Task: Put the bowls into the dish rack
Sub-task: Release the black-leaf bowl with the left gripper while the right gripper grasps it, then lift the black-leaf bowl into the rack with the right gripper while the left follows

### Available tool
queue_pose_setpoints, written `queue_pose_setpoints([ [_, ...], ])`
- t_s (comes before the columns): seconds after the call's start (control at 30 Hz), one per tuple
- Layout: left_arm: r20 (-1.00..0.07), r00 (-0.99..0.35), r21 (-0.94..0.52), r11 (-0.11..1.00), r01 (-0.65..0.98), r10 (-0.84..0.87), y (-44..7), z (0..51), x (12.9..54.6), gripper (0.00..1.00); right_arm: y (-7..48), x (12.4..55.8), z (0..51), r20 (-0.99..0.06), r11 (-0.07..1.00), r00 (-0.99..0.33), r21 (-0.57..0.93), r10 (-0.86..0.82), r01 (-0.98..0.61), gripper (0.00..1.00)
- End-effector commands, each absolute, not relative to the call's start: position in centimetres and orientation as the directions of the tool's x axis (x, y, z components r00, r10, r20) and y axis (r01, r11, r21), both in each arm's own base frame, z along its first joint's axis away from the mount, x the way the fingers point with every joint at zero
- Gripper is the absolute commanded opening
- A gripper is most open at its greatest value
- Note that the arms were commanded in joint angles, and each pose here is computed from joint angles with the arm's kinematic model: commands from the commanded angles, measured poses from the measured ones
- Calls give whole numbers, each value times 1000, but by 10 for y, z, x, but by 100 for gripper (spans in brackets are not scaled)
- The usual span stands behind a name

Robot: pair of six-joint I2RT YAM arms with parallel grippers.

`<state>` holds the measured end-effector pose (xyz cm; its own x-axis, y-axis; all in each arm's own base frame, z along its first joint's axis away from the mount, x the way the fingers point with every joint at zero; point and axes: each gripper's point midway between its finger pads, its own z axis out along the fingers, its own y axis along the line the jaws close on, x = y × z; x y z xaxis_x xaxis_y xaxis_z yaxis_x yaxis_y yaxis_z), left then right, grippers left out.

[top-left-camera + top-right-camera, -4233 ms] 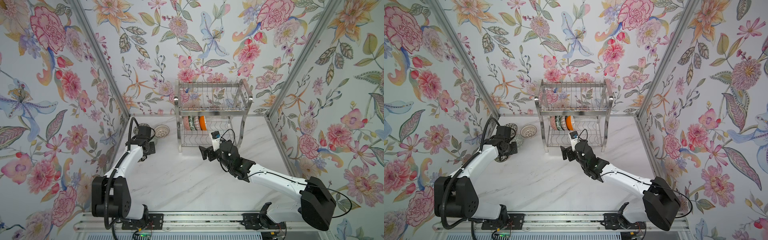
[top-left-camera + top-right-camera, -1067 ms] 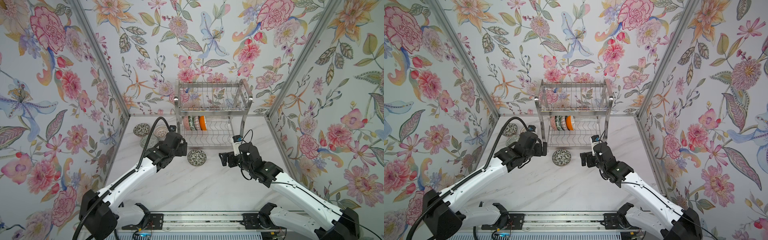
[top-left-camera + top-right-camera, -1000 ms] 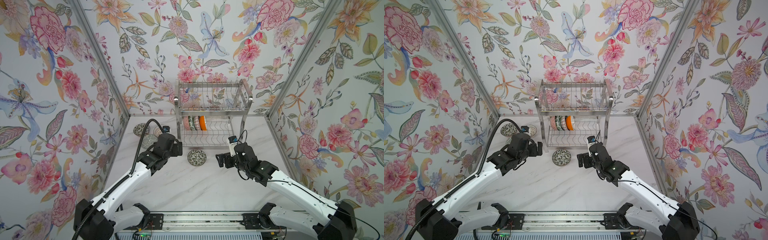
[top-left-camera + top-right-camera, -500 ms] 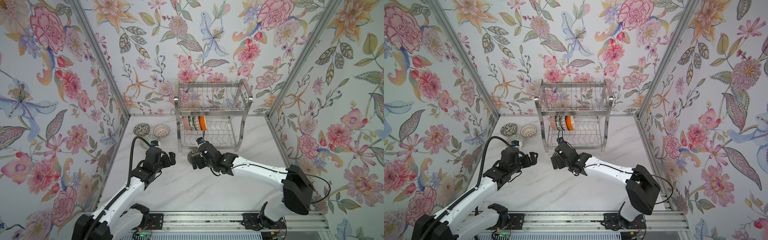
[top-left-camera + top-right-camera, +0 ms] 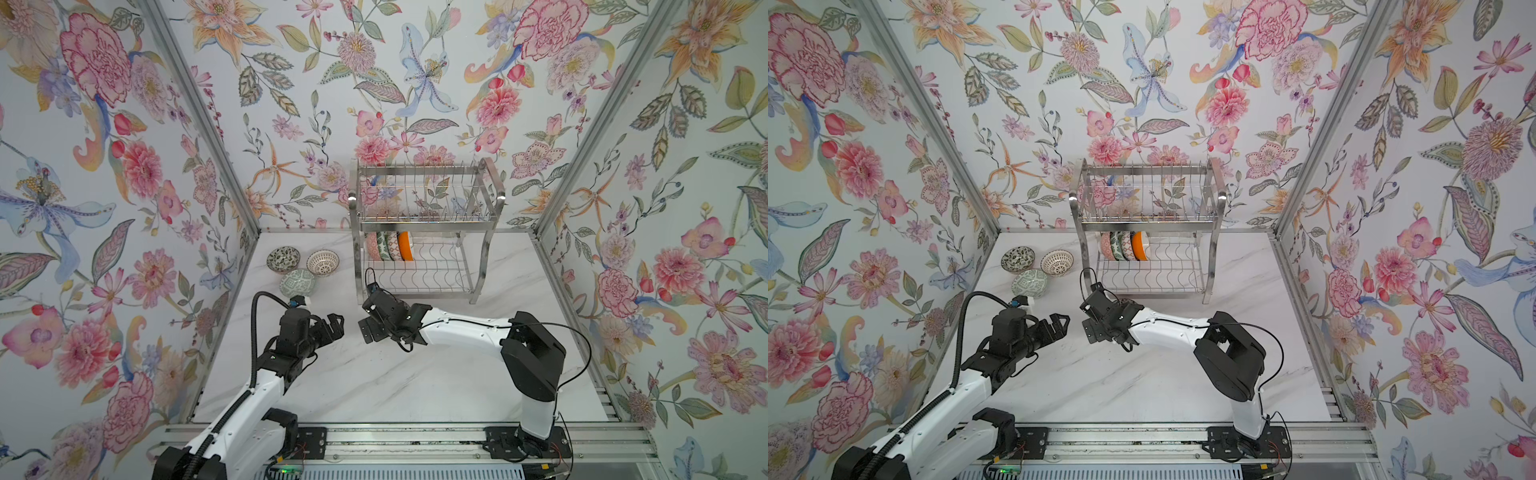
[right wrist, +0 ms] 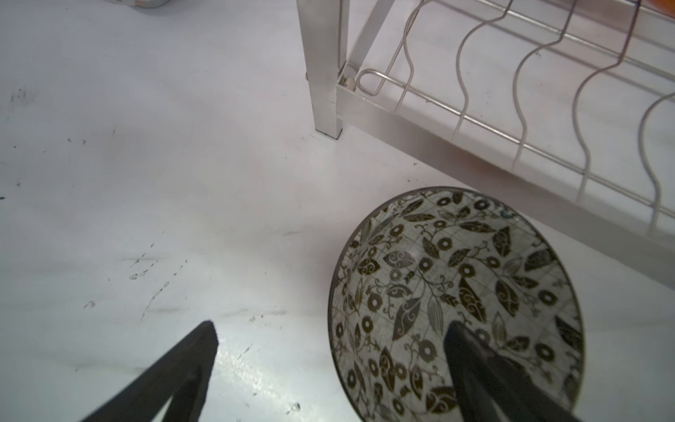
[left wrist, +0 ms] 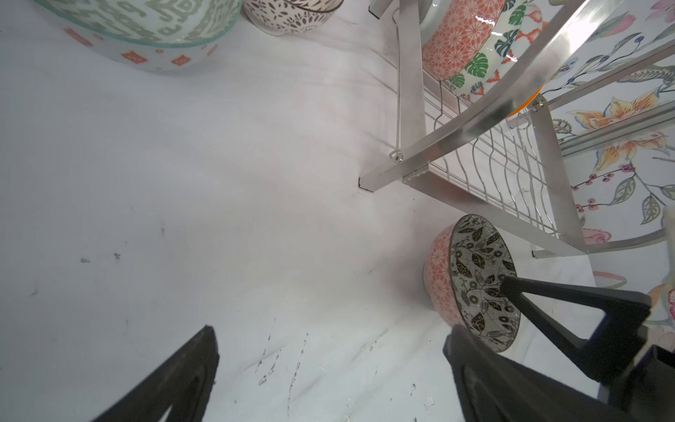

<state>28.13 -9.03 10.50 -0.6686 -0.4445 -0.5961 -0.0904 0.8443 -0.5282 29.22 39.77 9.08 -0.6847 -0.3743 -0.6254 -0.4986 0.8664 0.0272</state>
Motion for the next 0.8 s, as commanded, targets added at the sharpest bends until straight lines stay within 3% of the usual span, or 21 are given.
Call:
queue_pose_setpoints([
  [0.0, -584, -664, -574, 816, -70, -467, -93, 107, 281, 99, 397, 297, 87, -614, 882, -693, -10, -377, -471, 91],
  [0.53, -557, -689, -605, 795, -47, -464, -98, 99, 279, 99, 400, 303, 57, -565, 890, -717, -70, -407, -450, 45],
  [0.77, -565, -687, -599, 799, -39, -457, -98, 102, 281, 99, 402, 303, 62, -567, 890, -718, -60, -404, -453, 37],
])
